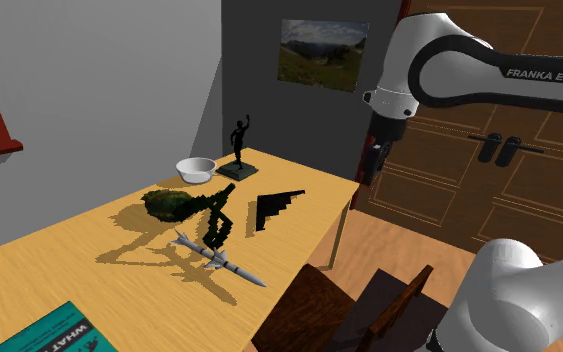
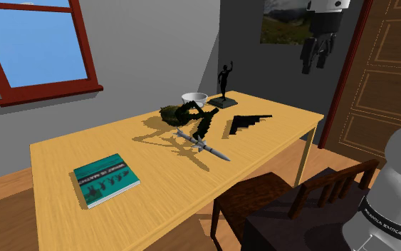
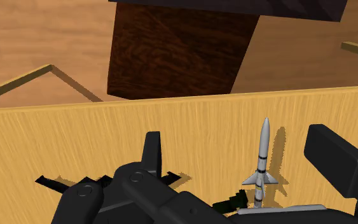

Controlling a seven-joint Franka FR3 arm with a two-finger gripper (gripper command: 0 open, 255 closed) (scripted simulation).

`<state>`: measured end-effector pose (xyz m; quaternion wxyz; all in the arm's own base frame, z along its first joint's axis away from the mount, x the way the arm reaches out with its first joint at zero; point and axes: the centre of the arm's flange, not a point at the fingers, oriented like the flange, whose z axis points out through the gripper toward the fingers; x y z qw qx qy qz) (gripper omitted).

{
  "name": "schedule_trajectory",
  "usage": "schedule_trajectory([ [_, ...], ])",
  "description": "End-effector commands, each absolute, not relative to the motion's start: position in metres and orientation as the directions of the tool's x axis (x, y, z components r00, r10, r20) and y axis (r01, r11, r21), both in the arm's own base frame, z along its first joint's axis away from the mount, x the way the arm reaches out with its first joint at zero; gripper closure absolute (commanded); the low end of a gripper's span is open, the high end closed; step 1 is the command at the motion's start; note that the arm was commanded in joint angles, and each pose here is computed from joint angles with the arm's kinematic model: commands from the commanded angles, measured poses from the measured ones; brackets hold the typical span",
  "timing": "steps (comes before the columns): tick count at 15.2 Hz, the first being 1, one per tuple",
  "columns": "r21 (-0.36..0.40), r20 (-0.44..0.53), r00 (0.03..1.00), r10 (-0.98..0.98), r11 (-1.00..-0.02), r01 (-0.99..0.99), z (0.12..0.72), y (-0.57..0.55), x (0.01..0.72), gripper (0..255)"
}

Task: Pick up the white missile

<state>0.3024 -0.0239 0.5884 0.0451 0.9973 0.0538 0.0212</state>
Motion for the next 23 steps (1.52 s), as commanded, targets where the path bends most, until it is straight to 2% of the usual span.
schedule_trajectory([
  [1, 0.092, 0.037, 0.993, 0.109, -0.990, 0.105, 0.588, -0.024, 0.302, 0],
  [23, 0.043, 0.002, 0.990, 0.140, -0.989, 0.140, 0.390, 0.076, 0.491, 0],
])
